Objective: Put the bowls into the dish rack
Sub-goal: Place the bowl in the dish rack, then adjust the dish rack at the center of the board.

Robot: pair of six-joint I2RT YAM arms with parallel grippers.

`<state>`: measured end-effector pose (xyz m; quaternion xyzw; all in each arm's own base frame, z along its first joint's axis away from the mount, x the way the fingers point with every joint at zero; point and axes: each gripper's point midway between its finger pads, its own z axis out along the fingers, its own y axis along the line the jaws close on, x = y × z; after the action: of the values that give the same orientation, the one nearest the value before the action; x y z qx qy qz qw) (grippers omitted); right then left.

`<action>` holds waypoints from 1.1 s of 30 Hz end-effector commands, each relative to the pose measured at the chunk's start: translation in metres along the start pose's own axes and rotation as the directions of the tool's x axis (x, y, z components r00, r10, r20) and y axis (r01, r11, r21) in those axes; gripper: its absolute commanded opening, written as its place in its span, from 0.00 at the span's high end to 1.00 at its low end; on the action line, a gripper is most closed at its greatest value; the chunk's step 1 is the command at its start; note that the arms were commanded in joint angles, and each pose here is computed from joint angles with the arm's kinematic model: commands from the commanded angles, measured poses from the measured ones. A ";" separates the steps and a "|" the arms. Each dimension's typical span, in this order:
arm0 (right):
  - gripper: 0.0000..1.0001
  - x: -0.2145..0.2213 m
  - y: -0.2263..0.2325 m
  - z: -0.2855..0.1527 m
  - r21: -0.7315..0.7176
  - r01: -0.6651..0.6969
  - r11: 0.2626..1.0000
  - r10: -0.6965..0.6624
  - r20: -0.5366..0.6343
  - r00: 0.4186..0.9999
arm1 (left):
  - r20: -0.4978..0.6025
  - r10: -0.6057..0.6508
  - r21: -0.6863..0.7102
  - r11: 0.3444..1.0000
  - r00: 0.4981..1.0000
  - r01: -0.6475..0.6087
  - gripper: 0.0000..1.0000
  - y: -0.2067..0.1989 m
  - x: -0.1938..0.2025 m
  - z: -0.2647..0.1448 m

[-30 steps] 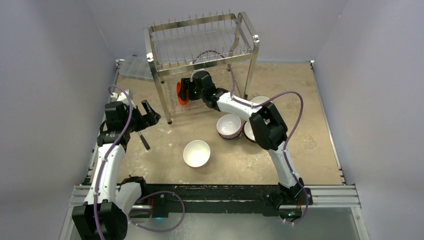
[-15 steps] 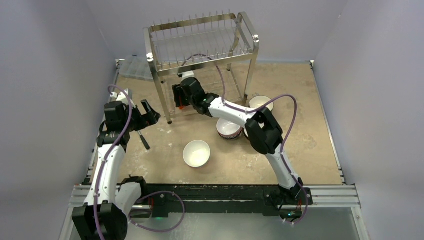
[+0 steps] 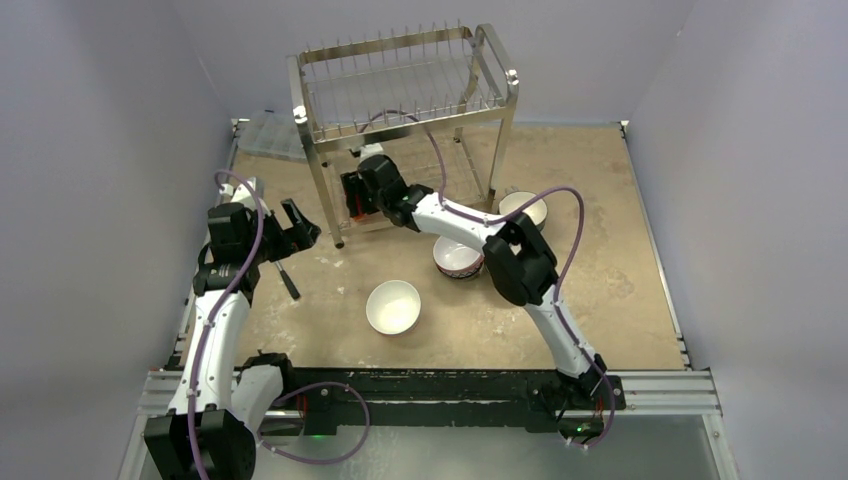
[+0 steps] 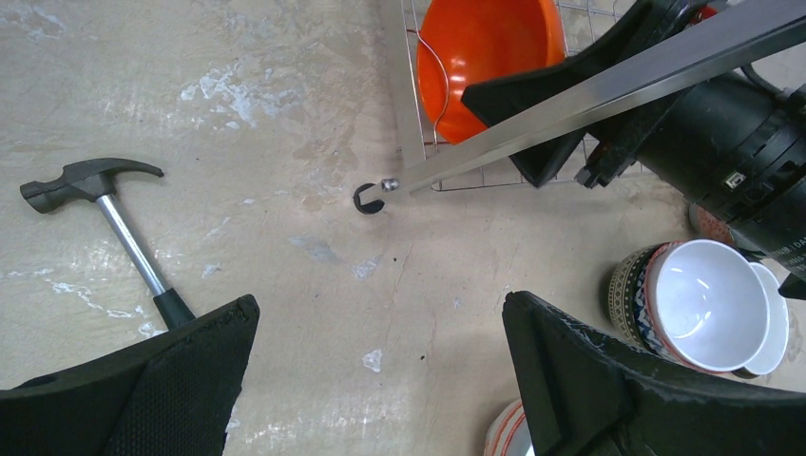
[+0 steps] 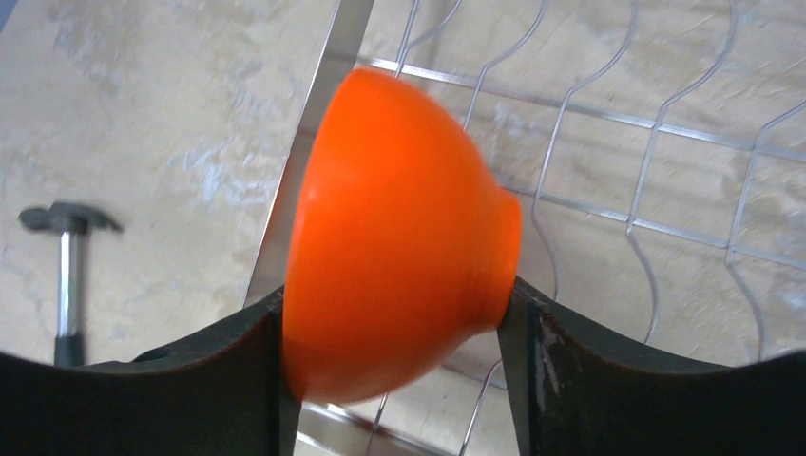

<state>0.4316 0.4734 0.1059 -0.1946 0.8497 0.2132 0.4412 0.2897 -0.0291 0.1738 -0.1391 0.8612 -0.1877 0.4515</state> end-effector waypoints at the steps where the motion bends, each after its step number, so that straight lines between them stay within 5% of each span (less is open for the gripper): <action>1: 0.25 -0.014 0.033 -0.039 -0.129 -0.018 0.991 0.017 -0.011 1.000 | 0.036 0.021 0.030 0.999 0.999 -0.022 0.01 -0.004 -0.007 -0.001; 9: 0.02 0.001 0.023 -0.065 -0.136 0.012 0.991 -0.017 -0.035 0.999 | 0.035 0.019 0.033 0.999 0.999 -0.021 0.01 -0.005 -0.007 -0.001; 22: 0.01 0.030 0.014 -0.049 -0.254 0.088 0.963 -0.109 -0.068 0.992 | 0.035 0.022 0.042 0.999 0.999 -0.024 0.01 -0.007 -0.007 -0.001; 33: 0.06 0.080 0.011 -0.055 -0.380 0.074 0.922 -0.167 -0.216 0.962 | 0.040 0.026 0.046 0.999 0.999 -0.028 0.01 -0.007 -0.008 -0.002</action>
<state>0.3760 0.4438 0.0849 -0.3106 0.8323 0.2947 0.3522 0.2891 -0.0320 0.1752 -0.1345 0.8602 -0.1954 0.4515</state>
